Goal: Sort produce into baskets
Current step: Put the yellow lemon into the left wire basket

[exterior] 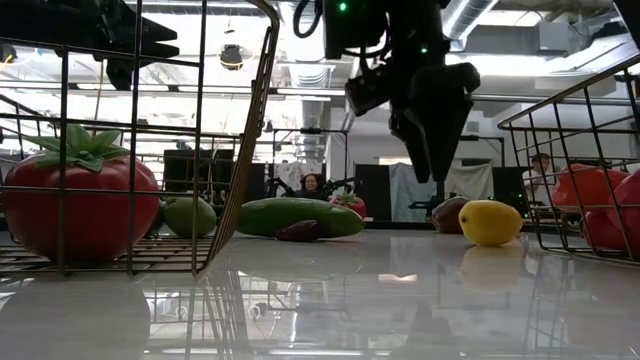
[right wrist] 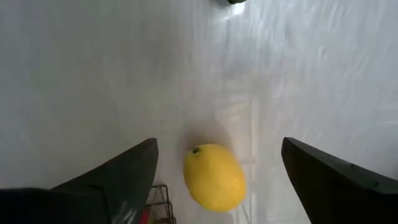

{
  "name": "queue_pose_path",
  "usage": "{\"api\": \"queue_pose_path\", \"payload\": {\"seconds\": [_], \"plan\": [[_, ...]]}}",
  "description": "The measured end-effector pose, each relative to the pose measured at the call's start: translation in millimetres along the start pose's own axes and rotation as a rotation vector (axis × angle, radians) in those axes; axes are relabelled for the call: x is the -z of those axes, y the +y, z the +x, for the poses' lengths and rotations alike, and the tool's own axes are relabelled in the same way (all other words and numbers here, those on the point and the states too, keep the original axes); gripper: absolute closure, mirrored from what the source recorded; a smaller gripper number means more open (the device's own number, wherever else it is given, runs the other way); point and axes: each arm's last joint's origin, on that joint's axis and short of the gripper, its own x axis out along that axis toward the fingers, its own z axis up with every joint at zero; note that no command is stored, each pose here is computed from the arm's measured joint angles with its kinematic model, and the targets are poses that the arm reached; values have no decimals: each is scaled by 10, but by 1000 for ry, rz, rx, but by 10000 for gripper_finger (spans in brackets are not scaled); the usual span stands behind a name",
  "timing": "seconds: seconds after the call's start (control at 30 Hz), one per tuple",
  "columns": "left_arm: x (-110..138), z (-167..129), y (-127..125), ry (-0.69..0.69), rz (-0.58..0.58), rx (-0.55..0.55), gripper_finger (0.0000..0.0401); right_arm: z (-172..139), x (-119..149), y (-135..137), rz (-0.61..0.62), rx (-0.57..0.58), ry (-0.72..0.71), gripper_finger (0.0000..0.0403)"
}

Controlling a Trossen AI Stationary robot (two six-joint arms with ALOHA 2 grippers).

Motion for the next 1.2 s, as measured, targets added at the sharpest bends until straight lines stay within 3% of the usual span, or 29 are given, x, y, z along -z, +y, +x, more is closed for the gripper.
{"api": "queue_pose_path", "payload": {"seconds": [0.3,0.8,0.93,1.2], "plan": [[0,0,0,0,-18,0,268,287,141,144,-13,50,76,17],[-1,0,1,-1,-18,-2,268,629,302,3,20,59,171,24],[-1,0,1,-1,-18,-2,268,653,304,-55,29,56,174,52],[-1,0,1,-1,-17,-3,268,668,292,-156,59,50,171,156]]}}
